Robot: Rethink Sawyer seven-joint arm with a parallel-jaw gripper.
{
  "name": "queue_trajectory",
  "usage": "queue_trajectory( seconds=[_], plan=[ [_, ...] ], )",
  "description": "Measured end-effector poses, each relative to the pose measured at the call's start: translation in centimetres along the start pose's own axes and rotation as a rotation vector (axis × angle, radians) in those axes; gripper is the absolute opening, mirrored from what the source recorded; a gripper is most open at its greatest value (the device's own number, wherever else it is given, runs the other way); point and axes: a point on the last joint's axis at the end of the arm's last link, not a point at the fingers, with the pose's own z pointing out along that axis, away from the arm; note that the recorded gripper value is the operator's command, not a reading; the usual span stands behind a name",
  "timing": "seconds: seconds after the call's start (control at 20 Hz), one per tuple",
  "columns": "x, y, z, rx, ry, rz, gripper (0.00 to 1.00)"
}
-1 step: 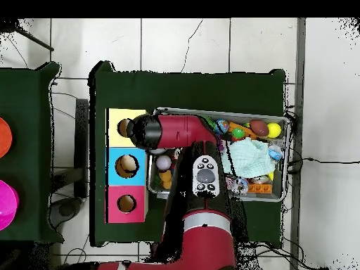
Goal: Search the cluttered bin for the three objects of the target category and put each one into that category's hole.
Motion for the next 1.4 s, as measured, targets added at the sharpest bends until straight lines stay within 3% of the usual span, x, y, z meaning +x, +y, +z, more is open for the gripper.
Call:
queue_trajectory(
  seconds=[0.05, 0.1, 0.5, 1.4],
  plan=[
    [0.02, -0.01, 0.02, 0.001, -0.004, 0.0, 0.0],
    [0.01, -0.02, 0.0, 0.006, -0.038, 0.0, 1.0],
    [0.27, 0.1, 0.03, 0.013, -0.099, -0.001, 1.0],
    [0.25, 0.01, 0.05, 0.013, -0.101, 0.001, 1.0]
  ],
)
